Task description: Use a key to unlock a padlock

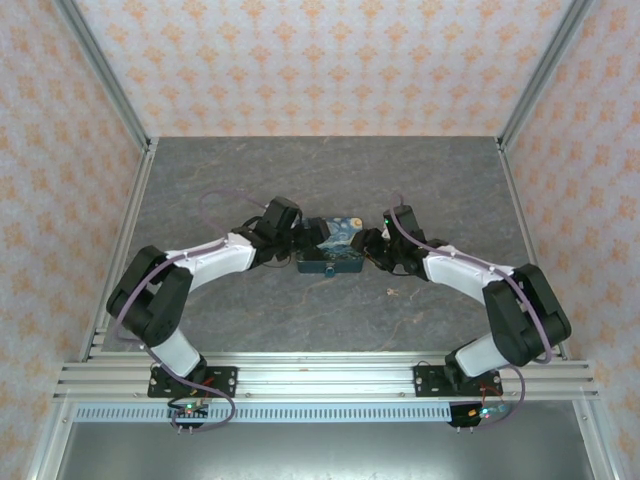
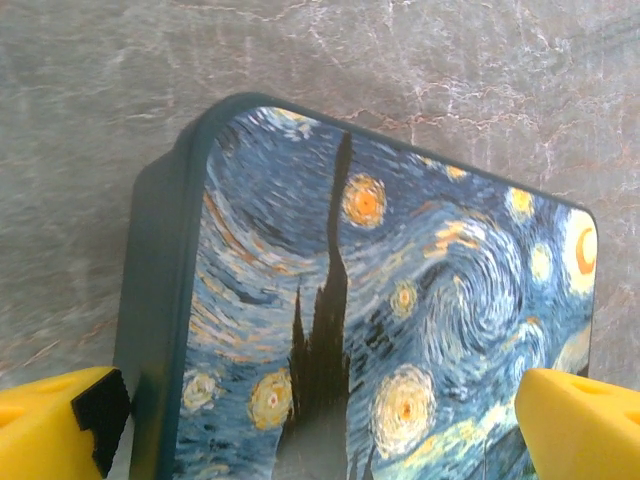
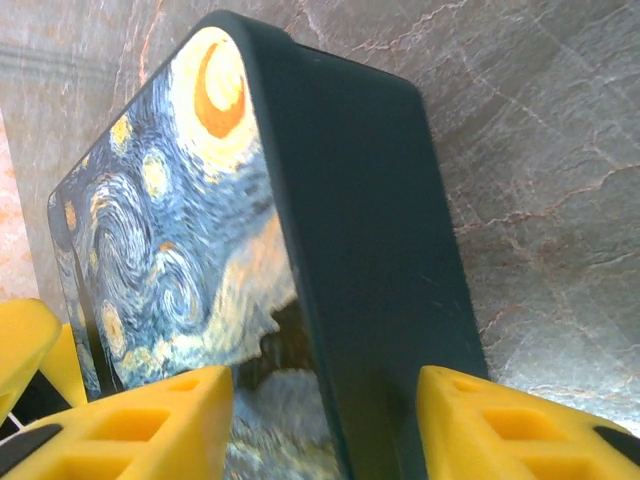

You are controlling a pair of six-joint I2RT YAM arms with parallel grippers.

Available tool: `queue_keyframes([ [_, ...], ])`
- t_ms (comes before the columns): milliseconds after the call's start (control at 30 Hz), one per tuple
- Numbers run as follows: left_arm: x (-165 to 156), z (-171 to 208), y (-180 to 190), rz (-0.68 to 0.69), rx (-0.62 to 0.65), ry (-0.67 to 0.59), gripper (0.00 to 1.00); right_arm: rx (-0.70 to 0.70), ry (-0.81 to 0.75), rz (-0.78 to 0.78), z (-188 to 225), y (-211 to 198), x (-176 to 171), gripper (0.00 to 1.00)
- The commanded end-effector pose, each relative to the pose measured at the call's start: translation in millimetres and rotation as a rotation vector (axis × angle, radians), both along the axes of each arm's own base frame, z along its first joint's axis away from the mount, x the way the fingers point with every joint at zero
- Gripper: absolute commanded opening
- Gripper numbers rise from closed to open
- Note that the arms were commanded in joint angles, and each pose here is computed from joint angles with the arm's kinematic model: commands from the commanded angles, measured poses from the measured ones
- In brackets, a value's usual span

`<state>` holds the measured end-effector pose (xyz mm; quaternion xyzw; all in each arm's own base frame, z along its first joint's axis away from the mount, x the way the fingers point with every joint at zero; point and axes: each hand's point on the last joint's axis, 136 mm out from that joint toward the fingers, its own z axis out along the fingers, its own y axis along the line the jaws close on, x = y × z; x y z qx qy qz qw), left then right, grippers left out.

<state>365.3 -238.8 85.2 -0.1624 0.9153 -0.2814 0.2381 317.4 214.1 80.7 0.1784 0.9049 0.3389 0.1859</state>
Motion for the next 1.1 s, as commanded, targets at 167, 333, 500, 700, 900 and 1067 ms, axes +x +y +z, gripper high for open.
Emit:
queue_keyframes([
  [167, 26, 17, -28, -0.030, -0.055, -0.040, 1.00, -0.029, -0.050, -0.081, 2, -6, 30, 0.47],
  [333, 28, 14, -29, -0.030, -0.050, -0.036, 1.00, -0.019, -0.045, -0.101, -1, -11, 41, 0.46],
  [500, 28, 13, -26, -0.030, -0.031, -0.037, 1.00, 0.000, -0.060, -0.096, 7, -13, 42, 0.64],
  [700, 36, 26, -9, -0.017, 0.048, -0.071, 1.00, -0.047, -0.113, -0.112, 30, -38, 38, 0.99],
  [900, 43, 44, 11, -0.004, 0.064, -0.097, 1.00, -0.244, -0.147, -0.202, 54, -82, 35, 0.99],
  [1067, 38, 68, 20, -0.014, 0.078, -0.156, 1.00, -0.064, -0.214, -0.145, 73, -85, 32, 1.00],
])
